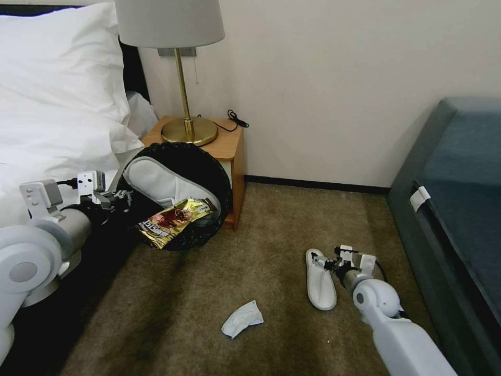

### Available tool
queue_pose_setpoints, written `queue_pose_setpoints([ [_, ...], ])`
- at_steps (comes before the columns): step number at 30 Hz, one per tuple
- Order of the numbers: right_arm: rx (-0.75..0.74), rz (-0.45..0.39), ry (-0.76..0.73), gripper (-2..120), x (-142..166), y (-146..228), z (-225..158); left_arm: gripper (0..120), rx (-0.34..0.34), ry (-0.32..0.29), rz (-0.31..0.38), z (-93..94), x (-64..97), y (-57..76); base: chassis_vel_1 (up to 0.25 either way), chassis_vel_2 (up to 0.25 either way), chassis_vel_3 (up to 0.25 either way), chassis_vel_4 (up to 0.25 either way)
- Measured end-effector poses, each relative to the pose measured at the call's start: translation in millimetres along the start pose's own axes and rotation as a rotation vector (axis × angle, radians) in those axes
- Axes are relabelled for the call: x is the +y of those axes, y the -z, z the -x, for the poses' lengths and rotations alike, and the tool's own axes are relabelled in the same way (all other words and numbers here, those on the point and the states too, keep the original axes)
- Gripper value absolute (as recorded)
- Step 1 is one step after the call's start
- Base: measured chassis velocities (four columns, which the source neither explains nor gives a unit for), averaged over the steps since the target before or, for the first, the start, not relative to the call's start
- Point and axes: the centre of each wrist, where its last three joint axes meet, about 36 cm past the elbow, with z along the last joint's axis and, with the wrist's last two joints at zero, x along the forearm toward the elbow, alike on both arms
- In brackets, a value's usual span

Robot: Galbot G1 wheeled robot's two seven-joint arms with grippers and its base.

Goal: Pick up the trash bin, then pick up the garbage on the floor and place it into the trash bin.

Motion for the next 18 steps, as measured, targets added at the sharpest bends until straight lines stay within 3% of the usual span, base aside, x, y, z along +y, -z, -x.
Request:
queue_pose_setpoints([
  [9,0.027,0.003,-0.034,100,6.3,-30.7,38.6,3,0.011,-0.006,0.000,4.2,-1.2,-4.2,0.000,0.000,0.000,0.000],
  [18,0.042,0.015,-0.073,100,-2.8,-44.7,50.7,3,0.012,-0.009,0.001,4.9,0.0,-4.6,0.000,0.000,0.000,0.000],
])
